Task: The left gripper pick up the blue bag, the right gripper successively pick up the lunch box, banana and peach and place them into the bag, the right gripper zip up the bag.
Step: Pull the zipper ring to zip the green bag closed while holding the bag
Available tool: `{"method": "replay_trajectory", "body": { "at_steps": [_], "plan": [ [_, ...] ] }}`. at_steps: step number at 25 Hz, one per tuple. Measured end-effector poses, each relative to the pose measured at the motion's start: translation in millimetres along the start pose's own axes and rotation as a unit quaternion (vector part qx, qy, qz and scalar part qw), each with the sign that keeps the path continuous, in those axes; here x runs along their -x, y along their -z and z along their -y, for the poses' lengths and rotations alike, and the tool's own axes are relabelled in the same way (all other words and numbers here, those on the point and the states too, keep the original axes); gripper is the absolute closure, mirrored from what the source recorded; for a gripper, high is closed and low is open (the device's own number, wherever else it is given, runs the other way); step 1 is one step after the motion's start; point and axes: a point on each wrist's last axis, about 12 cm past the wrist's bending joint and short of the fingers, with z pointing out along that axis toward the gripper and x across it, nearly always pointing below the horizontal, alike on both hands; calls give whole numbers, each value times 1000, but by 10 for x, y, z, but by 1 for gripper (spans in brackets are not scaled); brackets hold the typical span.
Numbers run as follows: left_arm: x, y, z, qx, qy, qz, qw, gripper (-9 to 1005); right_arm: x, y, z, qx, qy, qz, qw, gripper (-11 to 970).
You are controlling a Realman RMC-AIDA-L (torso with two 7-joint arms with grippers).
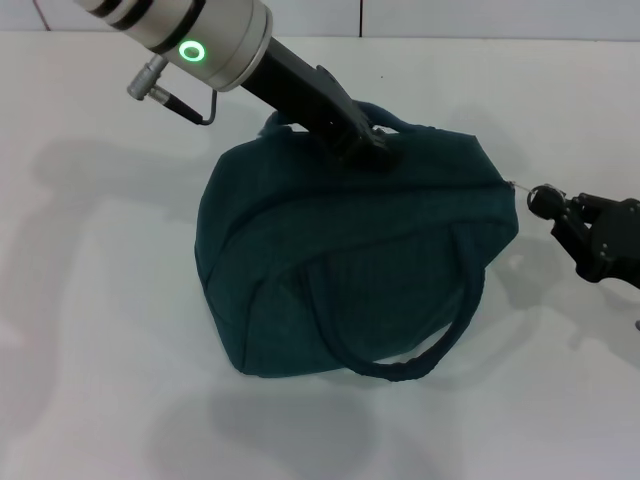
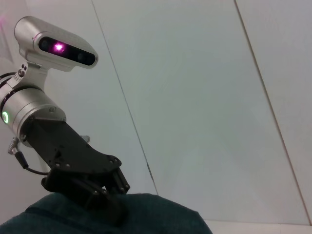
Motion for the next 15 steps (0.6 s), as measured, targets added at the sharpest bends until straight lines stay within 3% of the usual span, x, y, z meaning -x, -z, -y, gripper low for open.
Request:
{"method": "replay_trajectory", "body": {
  "at_steps": [7,15],
  "plan": [
    [5,-1,6,-3,-1,4,1000,920,8,-7,-10,4,0,4,1000,829],
    [37,74,92,-55,6,35,998,931,-16,31,29,-19,-5,2,1000,820]
  ]
}}
